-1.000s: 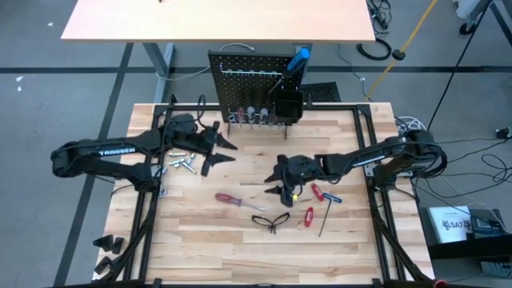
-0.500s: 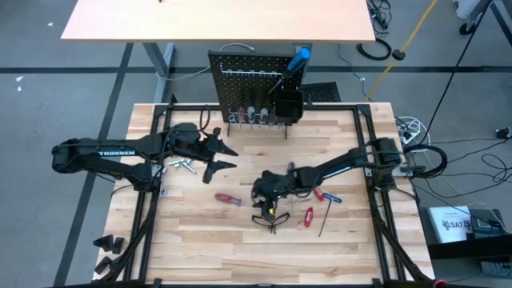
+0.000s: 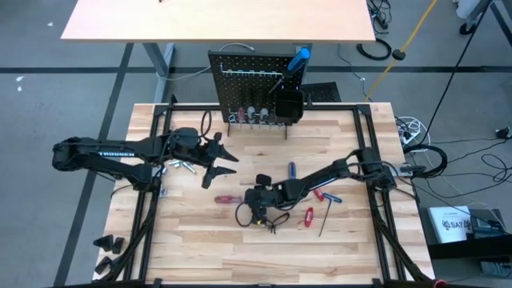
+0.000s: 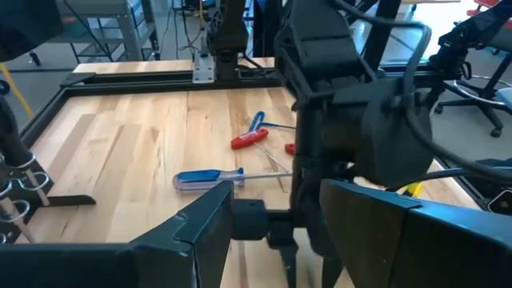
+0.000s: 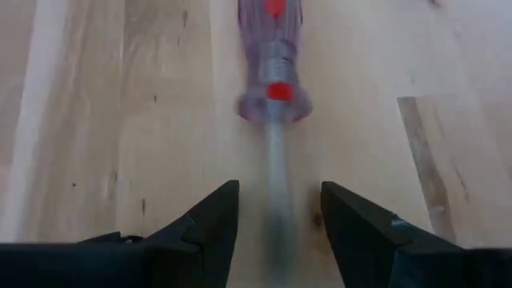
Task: Hang tools onto peg board
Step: Hang the red screwdriver onto the peg board
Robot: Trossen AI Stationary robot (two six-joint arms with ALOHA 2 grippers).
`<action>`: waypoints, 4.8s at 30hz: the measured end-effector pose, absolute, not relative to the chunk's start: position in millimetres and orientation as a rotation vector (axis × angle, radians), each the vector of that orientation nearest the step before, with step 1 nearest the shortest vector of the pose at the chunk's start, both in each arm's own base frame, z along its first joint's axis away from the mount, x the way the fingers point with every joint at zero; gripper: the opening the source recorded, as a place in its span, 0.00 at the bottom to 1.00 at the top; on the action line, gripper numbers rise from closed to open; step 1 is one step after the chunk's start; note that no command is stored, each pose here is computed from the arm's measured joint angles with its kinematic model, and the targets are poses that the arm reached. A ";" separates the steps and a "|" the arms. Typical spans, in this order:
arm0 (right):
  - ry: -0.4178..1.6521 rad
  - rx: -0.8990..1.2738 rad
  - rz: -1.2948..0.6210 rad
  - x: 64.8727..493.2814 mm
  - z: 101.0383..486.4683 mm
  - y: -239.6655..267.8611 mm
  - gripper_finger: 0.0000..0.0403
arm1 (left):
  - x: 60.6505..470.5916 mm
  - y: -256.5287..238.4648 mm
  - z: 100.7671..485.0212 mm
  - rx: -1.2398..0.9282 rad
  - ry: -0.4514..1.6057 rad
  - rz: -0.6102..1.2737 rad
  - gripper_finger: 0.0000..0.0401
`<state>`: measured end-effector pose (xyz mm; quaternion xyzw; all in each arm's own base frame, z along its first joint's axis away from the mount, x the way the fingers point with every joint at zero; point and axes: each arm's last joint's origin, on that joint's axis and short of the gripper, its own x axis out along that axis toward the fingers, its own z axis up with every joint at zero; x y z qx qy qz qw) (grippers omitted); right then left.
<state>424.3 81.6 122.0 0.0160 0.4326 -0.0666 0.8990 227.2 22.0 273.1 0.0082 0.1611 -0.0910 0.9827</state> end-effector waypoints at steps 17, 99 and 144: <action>0.923 -0.099 -0.216 414.1 136.1 78.2 0.03 | 227.9 18.4 273.0 0.026 0.325 -0.172 0.48; -0.047 0.208 -0.133 301.6 218.2 54.4 0.16 | 298.0 2.9 231.7 0.023 -0.257 -0.242 0.27; 0.434 0.084 -0.415 299.1 165.8 -16.0 0.42 | 222.4 107.4 292.7 0.054 0.179 0.721 0.27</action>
